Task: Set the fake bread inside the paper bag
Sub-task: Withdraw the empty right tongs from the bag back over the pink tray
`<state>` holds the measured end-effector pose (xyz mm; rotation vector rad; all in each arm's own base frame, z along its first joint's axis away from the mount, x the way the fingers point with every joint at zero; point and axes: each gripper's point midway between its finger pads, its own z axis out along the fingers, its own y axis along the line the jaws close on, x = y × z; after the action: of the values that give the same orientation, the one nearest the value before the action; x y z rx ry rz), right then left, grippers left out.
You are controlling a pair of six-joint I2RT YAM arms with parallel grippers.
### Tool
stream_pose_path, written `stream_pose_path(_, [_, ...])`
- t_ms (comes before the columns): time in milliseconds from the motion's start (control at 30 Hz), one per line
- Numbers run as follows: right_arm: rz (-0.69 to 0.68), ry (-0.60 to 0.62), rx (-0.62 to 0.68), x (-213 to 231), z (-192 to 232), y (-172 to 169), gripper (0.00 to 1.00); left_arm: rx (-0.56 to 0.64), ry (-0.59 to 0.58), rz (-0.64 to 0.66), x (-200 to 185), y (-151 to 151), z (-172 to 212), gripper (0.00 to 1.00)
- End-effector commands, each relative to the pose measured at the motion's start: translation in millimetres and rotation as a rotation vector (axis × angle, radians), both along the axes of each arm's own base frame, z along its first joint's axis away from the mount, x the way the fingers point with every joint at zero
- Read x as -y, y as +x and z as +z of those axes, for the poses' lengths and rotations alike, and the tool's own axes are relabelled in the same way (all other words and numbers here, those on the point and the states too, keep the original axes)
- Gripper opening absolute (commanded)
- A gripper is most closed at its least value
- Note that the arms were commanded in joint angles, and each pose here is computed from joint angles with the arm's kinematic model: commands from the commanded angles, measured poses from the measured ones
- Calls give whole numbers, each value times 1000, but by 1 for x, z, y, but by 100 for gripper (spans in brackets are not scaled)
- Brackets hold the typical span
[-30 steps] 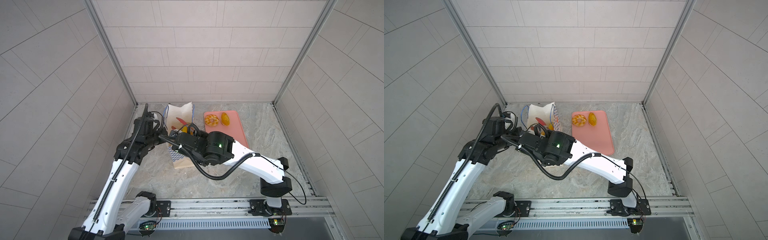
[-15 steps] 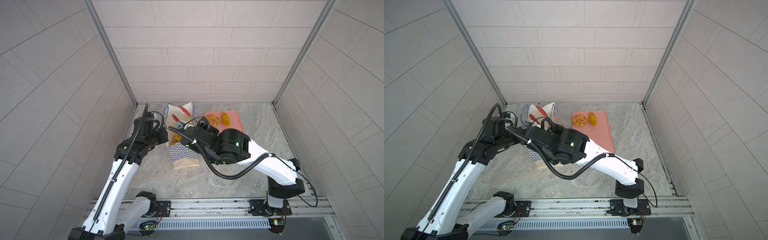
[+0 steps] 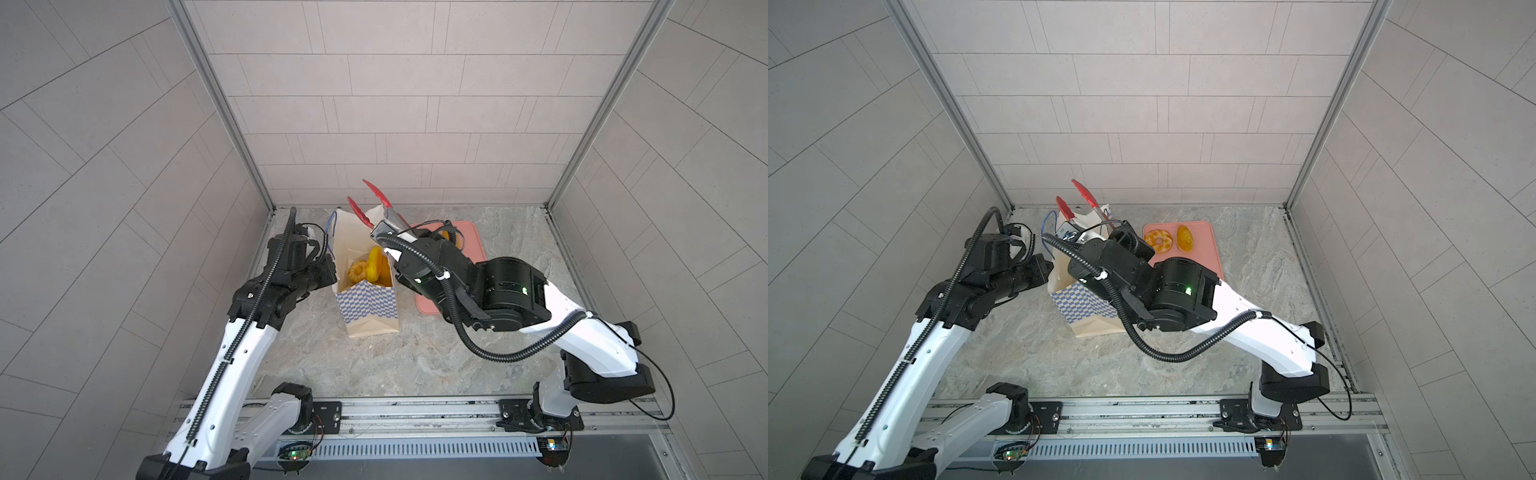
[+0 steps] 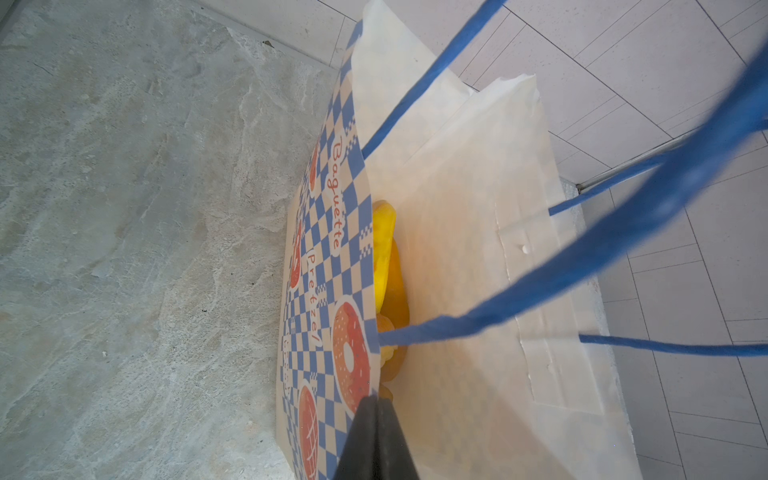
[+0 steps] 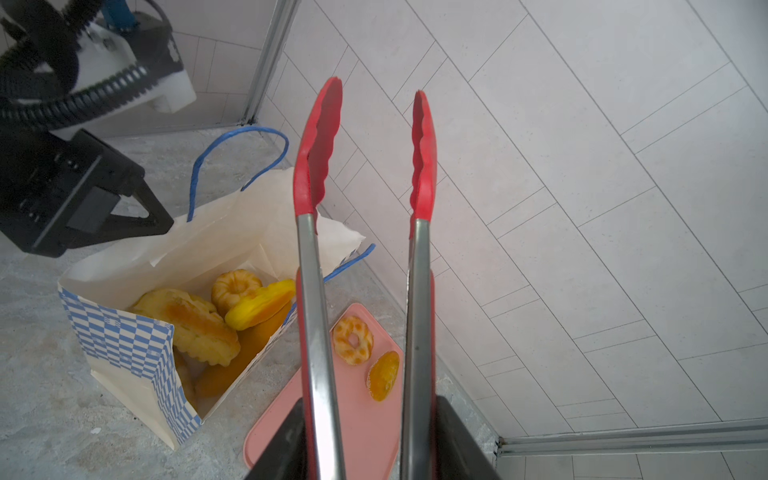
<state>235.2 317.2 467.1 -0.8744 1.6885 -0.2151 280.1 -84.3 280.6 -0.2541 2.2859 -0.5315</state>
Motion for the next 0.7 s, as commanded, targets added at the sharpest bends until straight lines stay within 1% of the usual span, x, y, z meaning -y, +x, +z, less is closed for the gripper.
stream_pose_path(0, [3, 135, 73, 10, 35, -4, 46, 9, 4, 3, -1, -3, 3, 7])
stream_pose_path(167, [30, 186, 93, 16, 45, -7, 46, 10, 3, 2, -1, -3, 3, 7])
stream_pose_path(300, [21, 211, 105, 25, 49, -7, 47, 13, 2, 3, -1, -3, 5, 7])
stream_pose_path(467, [-29, 231, 99, 43, 46, 4, 47, 12, -2, 0, 0, -2, 4, 7])
stream_pose_path(667, [-116, 281, 67, 79, 35, 25, 47, 12, -4, -1, 0, -2, 4, 7])
